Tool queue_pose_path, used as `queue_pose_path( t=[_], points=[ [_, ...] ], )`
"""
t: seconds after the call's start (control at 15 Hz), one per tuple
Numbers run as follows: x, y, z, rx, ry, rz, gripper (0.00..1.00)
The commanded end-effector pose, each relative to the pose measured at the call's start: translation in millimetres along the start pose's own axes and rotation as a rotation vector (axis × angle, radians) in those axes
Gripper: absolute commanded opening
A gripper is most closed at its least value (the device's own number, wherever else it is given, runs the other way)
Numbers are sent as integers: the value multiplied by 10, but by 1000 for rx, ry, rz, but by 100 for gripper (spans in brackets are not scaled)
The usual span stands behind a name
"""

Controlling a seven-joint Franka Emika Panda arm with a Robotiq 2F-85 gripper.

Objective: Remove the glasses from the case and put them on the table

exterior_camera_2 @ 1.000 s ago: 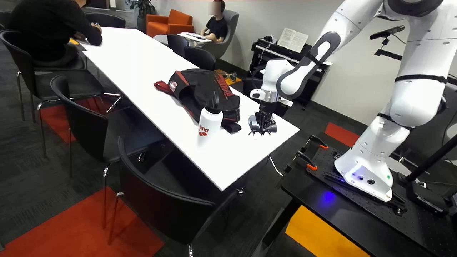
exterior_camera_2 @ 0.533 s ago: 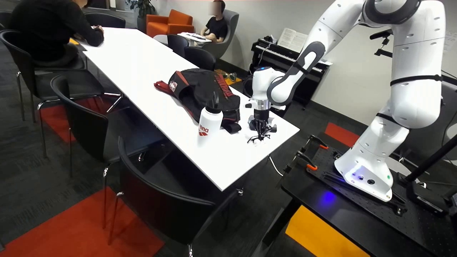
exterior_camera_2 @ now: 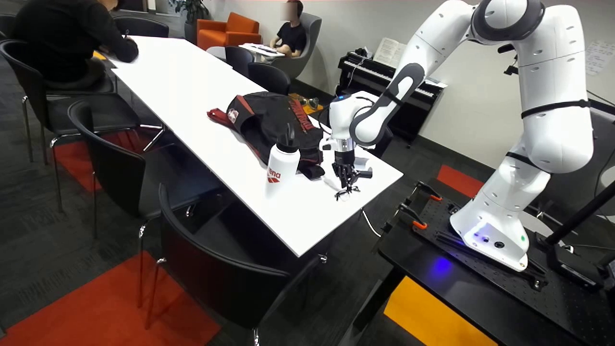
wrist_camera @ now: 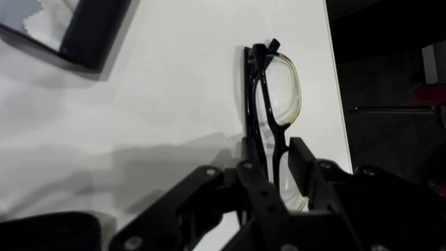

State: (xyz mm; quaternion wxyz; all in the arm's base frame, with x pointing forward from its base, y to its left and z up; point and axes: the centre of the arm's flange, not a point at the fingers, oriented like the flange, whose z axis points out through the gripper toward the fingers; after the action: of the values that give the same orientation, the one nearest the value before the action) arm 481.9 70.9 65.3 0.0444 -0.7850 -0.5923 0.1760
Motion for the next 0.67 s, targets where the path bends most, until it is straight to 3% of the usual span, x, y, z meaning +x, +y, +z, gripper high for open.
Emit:
queue_pose_path(
  t=[0.0,0.33,0.6],
  points=[
    [-30,-6,-32,-25,-27,17,62],
    [-236,-254,-349,-127,48,20,99],
    [-507,-507,-720,-249,156,36,100]
  ],
)
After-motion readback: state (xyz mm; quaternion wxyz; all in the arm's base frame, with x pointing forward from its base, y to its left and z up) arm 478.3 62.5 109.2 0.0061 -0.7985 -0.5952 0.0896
